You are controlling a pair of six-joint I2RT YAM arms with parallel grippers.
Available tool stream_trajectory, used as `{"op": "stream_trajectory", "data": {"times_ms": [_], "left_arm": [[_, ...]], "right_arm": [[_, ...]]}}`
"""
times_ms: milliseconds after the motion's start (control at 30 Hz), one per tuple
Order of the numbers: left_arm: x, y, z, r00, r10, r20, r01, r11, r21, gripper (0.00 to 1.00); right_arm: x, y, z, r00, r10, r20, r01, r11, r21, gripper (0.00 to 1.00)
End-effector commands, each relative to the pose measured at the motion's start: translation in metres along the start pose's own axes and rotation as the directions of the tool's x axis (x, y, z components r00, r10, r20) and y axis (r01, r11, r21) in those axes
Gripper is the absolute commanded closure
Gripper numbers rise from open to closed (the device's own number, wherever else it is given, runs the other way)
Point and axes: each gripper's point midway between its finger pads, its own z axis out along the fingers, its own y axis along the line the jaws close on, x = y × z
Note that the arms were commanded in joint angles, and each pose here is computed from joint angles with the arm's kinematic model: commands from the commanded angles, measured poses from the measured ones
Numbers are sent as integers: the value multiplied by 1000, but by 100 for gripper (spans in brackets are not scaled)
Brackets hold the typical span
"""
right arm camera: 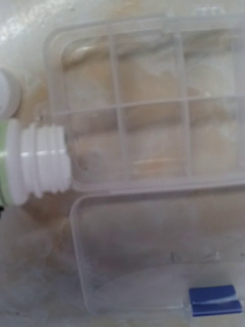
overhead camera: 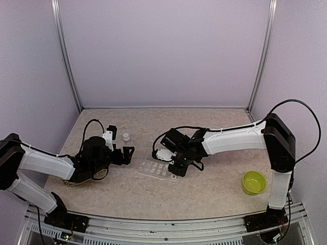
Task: Sort the pills into containers
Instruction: Pour the pill into the compartment of the pill container.
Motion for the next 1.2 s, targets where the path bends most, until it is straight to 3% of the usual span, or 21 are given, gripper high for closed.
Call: {"op": "stream_trajectory", "data": {"times_ms": [0,1167], "left_arm": [[-9,-1,3,1000,-10,23,10,1000,5,1],[-10,-2,3,1000,-9,24,9,1000,7,1]], "right_arm": [[7,9,5,997,-47,-56,47,999,-2,92],[10,14,6,981,-157,-116,166,983,72,92]]}}
